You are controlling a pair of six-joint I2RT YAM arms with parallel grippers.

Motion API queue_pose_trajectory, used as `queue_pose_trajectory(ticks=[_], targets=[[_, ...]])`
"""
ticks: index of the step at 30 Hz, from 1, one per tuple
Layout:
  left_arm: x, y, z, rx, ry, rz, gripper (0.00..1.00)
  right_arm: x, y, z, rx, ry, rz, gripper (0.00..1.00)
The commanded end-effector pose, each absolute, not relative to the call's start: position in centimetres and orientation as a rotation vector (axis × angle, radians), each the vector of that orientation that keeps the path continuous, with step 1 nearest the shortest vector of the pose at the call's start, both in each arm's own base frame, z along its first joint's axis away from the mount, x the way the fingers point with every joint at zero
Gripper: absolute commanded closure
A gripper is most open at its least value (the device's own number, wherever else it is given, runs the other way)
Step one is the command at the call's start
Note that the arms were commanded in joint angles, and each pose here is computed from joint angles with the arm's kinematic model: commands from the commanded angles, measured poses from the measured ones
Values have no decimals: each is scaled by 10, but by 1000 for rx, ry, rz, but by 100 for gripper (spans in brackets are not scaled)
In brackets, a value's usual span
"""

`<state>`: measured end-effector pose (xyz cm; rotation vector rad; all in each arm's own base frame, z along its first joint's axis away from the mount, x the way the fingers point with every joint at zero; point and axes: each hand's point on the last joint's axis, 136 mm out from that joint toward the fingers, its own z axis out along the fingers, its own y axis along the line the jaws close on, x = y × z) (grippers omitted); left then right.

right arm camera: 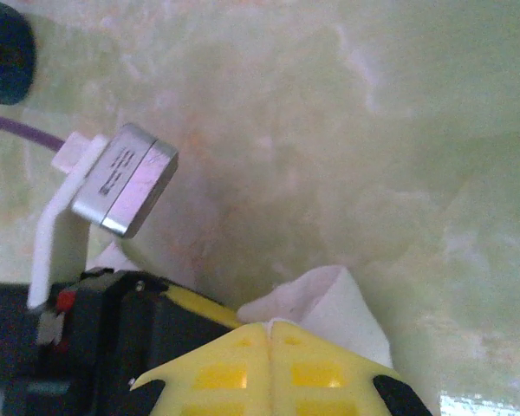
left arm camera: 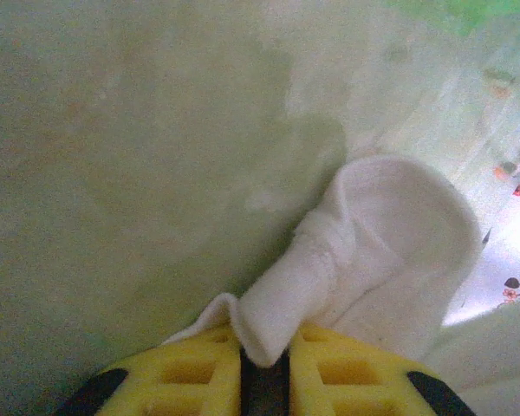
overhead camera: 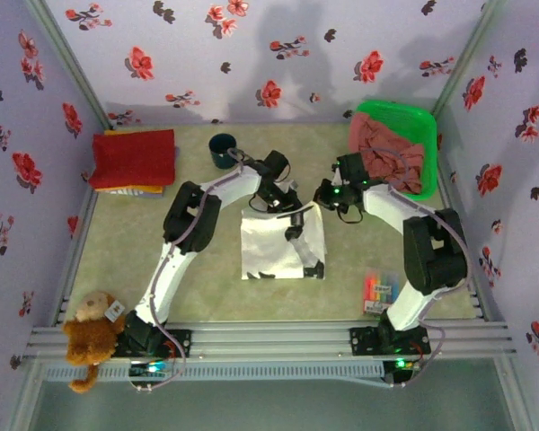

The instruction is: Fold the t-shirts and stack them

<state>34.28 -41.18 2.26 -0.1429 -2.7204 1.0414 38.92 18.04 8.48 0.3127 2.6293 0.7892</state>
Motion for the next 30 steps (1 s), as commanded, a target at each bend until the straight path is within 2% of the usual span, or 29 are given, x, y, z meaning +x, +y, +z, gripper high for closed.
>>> queue_pose_trajectory(ticks=[1, 10, 19, 24, 30], targets=[[307, -388, -13, -87, -2671, 819, 80, 417, 178, 85, 353, 2567, 761, 100], [322, -391, 4, -94, -2699, 869, 79, 400, 177, 22, 390, 2769, 696, 100], [366, -370, 66, -101, -2844, 930, 51, 378, 177, -4, 318, 2878, 606, 100], [374, -322, 106, -83, -2975, 818, 46, 374, 173, -10, 311, 2893, 578, 100], [351, -265, 125, -153, -3094, 597, 44, 369, 172, -13, 282, 2915, 570, 100]])
